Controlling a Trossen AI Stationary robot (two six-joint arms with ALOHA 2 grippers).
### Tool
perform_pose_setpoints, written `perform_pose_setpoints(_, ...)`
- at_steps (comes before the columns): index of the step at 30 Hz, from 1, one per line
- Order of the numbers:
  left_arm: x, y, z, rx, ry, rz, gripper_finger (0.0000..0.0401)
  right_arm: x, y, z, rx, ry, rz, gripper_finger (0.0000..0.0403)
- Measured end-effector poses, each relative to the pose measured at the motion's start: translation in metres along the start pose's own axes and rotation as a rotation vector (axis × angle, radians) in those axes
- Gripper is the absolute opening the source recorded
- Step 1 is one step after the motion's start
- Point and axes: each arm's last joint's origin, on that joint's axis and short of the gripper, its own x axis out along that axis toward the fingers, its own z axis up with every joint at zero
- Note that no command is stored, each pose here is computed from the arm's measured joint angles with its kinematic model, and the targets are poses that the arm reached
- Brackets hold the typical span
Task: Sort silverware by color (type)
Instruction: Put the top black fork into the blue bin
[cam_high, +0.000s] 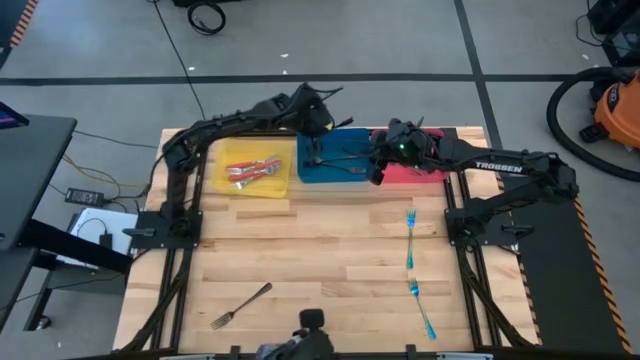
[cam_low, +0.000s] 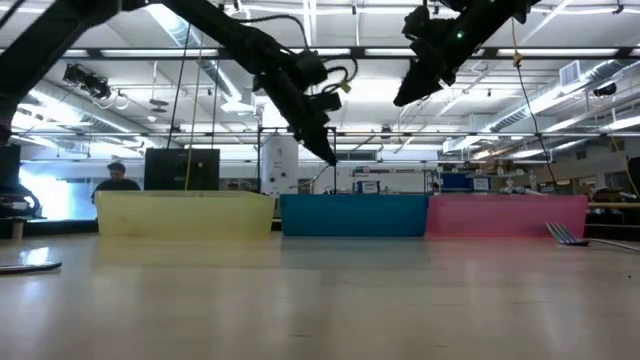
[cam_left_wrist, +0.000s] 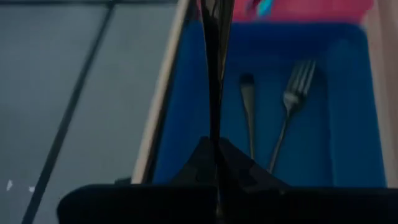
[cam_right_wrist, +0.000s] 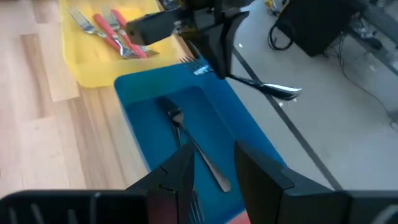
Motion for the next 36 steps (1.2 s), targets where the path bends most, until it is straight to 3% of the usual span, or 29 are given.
perform_pose_setpoints(5, 0.015, 0.002, -0.001, 0.061, 0.125, -0.077, 0.0, 0.001, -0.003, -0.005, 0.045, 0.047, -0.005, 0.0121)
perform_pose_setpoints(13, 0.037, -0.002, -0.011, 0.104, 0.213, -0.163, 0.0, 0.005, 0.0, -0.014, 0.087, 0.08, -0.001, 0.0121)
perform_pose_setpoints(21, 0.052, -0.013, -0.014, 0.124, 0.201, -0.224, 0.0001, 0.005, 0.0, -0.015, 0.093, 0.085, -0.001, 0.0121)
perform_pose_setpoints(36, 0.056, -0.032, 0.002, 0.211, 0.116, -0.224, 0.0001, 0.005, 0.0, -0.017, 0.082, 0.102, 0.001, 0.0121)
